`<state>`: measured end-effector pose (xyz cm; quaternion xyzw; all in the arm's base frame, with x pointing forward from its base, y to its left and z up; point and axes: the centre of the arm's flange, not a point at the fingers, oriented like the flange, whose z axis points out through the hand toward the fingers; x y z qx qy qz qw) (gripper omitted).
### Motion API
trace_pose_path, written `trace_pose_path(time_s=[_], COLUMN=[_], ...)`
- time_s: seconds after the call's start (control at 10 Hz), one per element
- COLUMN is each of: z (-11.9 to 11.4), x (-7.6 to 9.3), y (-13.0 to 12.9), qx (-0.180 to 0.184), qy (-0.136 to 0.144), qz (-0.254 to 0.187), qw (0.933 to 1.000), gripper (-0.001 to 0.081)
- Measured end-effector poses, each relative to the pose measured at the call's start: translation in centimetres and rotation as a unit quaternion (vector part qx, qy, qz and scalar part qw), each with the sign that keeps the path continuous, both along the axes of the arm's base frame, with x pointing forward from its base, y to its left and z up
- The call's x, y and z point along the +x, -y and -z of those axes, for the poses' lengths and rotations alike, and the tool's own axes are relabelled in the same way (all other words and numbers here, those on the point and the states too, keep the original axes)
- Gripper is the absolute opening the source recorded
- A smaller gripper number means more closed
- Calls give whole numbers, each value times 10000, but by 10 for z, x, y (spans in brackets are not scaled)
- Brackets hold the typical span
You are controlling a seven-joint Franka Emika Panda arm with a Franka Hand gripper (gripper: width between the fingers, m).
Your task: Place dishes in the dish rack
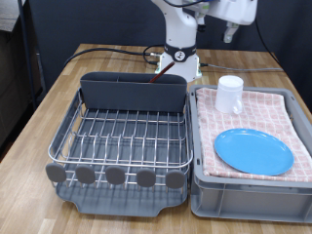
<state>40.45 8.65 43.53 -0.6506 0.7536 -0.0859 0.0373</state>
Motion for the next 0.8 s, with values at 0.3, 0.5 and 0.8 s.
trace_pose_path(time_s=[0.3, 0.5, 0.8], z=[4, 4, 0], x=[26, 26, 34], y=[-32, -31, -35], qx=[14, 19, 18], qy=[-8, 9, 167], qz=[-600, -584, -871], qw=[9982, 9983, 9961], gripper=[802, 802, 802])
